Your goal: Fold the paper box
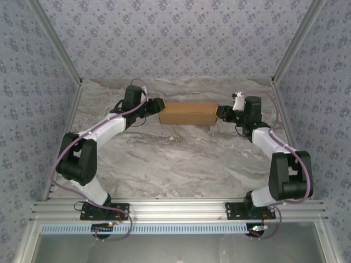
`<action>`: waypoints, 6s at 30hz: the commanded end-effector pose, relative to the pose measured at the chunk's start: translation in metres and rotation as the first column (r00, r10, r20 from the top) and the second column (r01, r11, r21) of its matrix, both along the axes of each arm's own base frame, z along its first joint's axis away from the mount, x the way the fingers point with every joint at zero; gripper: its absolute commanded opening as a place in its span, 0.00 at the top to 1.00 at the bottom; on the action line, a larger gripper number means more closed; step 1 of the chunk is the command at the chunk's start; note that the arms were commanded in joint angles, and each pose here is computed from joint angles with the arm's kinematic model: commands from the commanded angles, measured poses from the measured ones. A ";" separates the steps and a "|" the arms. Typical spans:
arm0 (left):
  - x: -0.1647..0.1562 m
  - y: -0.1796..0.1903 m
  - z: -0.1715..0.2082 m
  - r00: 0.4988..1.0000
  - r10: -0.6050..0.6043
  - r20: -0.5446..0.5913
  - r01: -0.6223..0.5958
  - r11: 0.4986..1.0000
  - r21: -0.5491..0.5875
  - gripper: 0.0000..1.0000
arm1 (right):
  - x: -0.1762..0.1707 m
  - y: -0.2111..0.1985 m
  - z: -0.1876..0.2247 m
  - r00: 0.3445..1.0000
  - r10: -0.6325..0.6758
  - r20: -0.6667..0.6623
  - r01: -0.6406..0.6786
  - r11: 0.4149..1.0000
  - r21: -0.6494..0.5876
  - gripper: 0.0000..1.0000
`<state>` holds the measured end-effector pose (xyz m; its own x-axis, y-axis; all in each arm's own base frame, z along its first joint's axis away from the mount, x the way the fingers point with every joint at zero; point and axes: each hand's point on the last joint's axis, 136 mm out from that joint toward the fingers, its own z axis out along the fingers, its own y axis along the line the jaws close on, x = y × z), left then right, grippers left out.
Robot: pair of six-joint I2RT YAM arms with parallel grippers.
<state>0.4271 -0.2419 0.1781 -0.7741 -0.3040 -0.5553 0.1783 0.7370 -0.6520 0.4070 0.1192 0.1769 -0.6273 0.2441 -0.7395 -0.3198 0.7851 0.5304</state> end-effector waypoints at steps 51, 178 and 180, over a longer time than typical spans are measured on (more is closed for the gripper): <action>-0.059 0.064 -0.031 0.987 0.106 0.123 -0.141 0.935 0.327 0.22 | -0.071 -0.053 0.043 0.965 -0.212 0.151 0.259 0.853 -0.454 0.33; -0.029 0.255 -0.089 0.846 0.233 0.479 -0.481 0.720 0.500 0.01 | -0.021 -0.151 -0.093 0.832 -0.445 0.330 0.554 0.669 -0.496 0.01; -0.029 0.255 -0.089 0.846 0.232 0.479 -0.481 0.720 0.500 0.01 | -0.021 -0.152 -0.092 0.832 -0.445 0.332 0.555 0.668 -0.495 0.01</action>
